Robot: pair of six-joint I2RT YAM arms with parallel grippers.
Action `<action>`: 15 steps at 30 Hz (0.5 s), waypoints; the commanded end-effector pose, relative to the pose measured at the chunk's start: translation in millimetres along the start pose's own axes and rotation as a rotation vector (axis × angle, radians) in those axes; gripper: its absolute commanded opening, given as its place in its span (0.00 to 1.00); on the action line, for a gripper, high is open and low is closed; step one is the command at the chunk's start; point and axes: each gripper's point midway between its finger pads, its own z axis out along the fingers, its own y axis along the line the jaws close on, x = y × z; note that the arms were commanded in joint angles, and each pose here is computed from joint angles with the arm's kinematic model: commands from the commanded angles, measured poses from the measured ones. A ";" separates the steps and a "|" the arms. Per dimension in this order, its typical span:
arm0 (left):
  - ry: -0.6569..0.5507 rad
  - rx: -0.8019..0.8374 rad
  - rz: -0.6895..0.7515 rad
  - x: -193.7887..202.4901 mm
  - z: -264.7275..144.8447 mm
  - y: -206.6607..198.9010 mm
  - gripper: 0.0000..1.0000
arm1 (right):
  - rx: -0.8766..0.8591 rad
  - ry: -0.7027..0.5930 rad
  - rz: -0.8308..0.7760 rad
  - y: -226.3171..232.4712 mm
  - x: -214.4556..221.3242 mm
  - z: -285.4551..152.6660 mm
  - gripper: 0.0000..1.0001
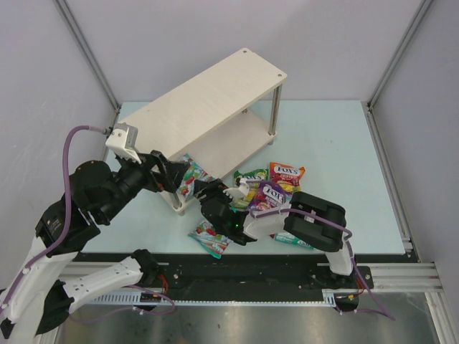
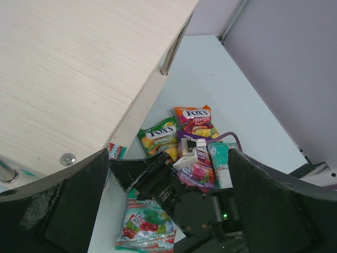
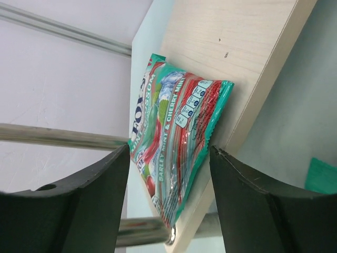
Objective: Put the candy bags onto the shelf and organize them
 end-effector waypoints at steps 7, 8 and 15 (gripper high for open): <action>-0.030 0.006 -0.005 -7.6 -2.6 -0.9 0.99 | -0.022 0.002 -0.094 13.4 -55.4 -42.3 0.68; -0.029 0.008 -0.005 -7.2 -2.3 -1.5 0.99 | -0.040 0.033 -0.114 24.0 -63.7 -50.6 0.67; -0.023 0.021 -0.006 -3.8 -3.2 -2.6 0.99 | 0.022 0.389 -0.367 -28.9 -85.4 -85.1 0.68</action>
